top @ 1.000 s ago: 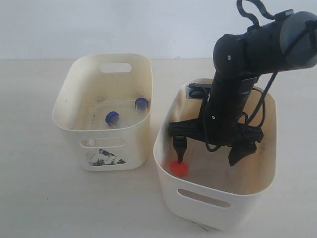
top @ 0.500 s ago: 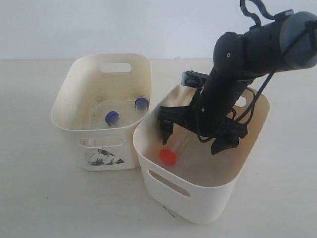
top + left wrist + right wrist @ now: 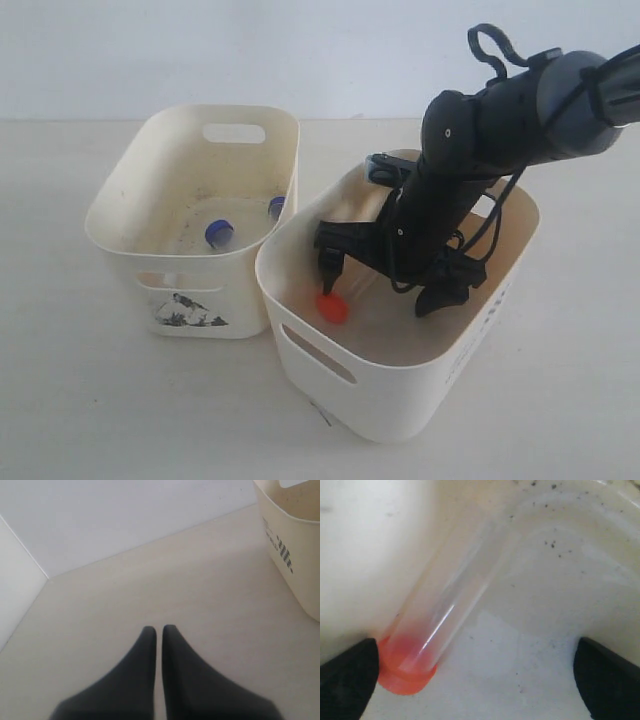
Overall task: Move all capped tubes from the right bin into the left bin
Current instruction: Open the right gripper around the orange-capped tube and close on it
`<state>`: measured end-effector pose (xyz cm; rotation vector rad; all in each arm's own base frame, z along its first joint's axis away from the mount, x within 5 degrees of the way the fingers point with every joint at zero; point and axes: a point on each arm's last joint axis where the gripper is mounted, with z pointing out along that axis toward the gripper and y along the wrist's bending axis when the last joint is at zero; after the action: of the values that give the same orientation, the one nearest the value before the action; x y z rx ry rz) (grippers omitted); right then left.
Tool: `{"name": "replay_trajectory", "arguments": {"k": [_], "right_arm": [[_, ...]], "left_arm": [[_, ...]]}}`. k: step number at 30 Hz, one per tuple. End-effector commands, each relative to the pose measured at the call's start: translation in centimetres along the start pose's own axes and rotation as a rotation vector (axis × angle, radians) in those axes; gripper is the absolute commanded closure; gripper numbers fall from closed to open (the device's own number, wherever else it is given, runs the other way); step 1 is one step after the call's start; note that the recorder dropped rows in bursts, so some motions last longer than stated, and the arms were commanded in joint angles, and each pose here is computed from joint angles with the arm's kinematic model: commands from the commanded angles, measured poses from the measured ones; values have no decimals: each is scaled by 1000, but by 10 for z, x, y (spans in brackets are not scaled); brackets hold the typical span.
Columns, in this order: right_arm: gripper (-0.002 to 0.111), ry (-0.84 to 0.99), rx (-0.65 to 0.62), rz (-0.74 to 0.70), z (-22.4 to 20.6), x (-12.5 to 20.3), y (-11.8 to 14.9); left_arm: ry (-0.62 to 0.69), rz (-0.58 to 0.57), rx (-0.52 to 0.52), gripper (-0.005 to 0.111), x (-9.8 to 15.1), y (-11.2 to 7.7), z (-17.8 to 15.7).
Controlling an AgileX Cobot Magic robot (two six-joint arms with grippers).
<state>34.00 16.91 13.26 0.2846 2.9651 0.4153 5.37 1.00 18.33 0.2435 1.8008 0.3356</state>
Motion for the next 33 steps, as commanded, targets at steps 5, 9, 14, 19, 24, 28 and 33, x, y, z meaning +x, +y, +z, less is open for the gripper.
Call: {"name": "replay_trajectory", "arguments": {"k": [5, 9, 14, 19, 24, 28, 33], "right_arm": [[3, 11, 19, 15, 28, -1, -7], [3, 44, 31, -15, 28, 2, -8], [31, 75, 43, -12, 28, 5, -9], [47, 71, 43, 15, 28, 5, -9], [47, 109, 58, 21, 27, 8, -11], [47, 60, 42, 76, 28, 4, -9], [48, 45, 35, 91, 28, 3, -8]], "left_arm": [[-7, -12, 4, 102, -1, 0, 0], [-7, -12, 4, 102, -1, 0, 0], [-7, -12, 4, 102, -1, 0, 0], [-7, -12, 4, 102, -1, 0, 0], [-7, -12, 4, 102, -1, 0, 0], [-7, -12, 4, 102, -1, 0, 0], [-7, -12, 4, 102, -1, 0, 0]]}}
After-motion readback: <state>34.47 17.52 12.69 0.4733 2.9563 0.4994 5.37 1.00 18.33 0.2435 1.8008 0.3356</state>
